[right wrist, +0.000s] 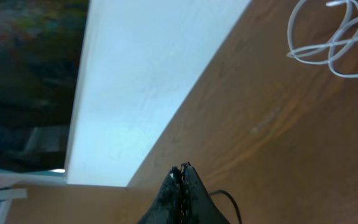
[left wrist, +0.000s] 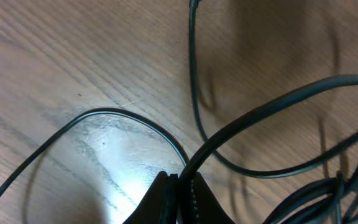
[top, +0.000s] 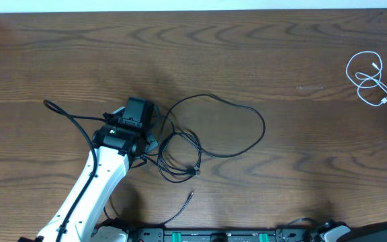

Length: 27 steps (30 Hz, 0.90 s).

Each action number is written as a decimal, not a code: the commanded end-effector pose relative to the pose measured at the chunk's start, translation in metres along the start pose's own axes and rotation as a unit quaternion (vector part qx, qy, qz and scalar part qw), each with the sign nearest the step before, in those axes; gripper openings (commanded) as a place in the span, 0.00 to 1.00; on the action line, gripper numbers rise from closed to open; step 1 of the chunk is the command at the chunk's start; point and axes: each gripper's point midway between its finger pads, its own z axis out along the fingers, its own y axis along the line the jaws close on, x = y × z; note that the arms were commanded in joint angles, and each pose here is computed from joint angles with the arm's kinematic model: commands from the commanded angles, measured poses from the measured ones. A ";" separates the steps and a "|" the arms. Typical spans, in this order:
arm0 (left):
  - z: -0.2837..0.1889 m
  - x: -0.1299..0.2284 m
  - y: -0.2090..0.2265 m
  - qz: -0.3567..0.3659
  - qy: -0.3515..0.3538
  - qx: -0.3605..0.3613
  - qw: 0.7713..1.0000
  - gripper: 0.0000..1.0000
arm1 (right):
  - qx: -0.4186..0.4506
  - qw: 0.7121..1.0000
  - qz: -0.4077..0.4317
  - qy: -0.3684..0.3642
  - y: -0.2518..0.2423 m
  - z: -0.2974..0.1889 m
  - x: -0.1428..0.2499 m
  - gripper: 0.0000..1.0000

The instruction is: Untangle cables

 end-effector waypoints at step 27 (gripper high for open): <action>0.007 0.042 -0.060 0.099 0.131 0.154 0.974 0.08 | -0.041 0.910 -0.159 0.381 0.088 0.129 0.225 0.60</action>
